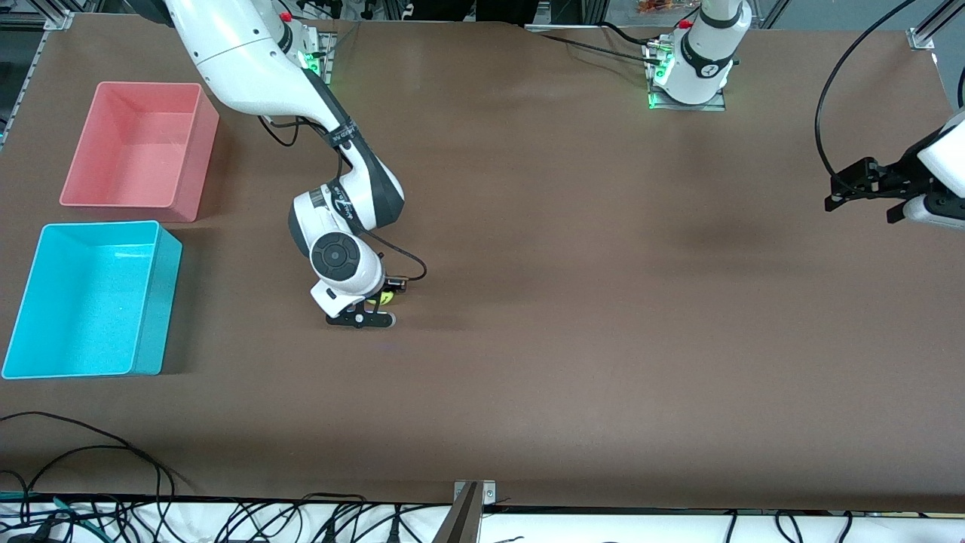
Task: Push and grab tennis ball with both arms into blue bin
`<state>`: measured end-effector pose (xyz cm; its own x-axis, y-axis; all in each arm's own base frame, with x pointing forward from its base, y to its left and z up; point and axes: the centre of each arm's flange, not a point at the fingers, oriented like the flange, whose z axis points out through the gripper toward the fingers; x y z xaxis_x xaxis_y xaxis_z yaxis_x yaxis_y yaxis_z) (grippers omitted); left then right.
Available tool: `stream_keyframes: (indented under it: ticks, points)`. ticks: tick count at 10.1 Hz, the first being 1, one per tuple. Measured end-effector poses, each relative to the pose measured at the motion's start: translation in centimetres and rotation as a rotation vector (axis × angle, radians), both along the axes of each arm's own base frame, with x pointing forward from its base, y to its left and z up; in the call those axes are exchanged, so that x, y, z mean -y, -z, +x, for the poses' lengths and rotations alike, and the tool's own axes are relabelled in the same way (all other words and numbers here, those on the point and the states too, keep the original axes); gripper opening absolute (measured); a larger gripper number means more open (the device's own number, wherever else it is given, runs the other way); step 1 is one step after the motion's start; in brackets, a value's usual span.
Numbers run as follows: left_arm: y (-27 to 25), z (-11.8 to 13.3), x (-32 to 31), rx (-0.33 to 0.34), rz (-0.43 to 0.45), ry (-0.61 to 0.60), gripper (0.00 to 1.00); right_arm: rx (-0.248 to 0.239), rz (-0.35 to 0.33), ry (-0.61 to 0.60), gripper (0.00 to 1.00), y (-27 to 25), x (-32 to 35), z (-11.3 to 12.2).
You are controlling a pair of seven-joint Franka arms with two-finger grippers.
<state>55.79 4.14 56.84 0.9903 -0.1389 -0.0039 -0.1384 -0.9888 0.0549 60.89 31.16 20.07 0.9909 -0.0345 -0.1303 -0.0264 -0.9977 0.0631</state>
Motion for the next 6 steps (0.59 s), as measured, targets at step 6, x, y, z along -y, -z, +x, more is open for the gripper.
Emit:
stream_keyframes:
  ticks: [6]
  points:
    - [-7.4, -2.8, 1.3, 0.019, 0.005, -0.169, 1.0, -0.062, -0.069, -0.019, 0.67, -6.9, 2.9, 3.4]
